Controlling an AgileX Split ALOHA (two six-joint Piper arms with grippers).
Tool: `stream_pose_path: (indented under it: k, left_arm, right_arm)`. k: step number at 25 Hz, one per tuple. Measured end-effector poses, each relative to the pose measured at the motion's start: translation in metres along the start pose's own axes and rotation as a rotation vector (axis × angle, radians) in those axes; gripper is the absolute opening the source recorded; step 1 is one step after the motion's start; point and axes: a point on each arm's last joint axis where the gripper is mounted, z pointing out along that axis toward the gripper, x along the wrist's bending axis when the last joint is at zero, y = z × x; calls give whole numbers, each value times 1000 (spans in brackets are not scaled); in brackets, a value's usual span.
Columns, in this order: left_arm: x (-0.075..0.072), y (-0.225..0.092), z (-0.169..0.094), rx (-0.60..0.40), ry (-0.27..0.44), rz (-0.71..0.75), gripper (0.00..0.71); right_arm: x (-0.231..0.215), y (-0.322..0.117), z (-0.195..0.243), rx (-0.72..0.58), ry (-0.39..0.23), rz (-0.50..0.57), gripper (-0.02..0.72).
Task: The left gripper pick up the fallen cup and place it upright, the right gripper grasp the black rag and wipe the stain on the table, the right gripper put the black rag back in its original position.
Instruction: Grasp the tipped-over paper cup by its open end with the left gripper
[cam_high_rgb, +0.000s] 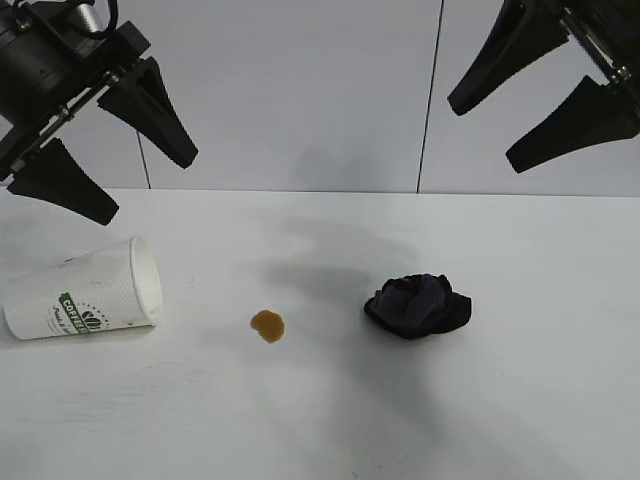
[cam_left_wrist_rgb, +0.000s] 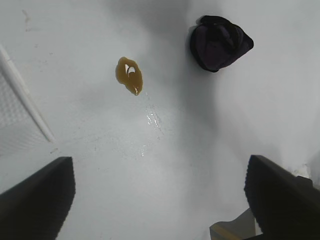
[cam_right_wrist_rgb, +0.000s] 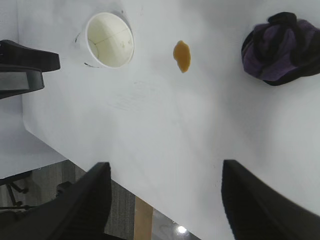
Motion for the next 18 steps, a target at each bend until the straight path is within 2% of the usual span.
stream_pose_path:
  k: [14, 18]
  left_arm:
    - [0, 0, 0, -1, 0, -1, 663]
    - [-2, 1, 0, -14, -25, -17, 663]
  right_arm:
    - [0, 0, 0, 1, -4, -2, 442]
    - [0, 0, 0, -1, -5, -2, 442]
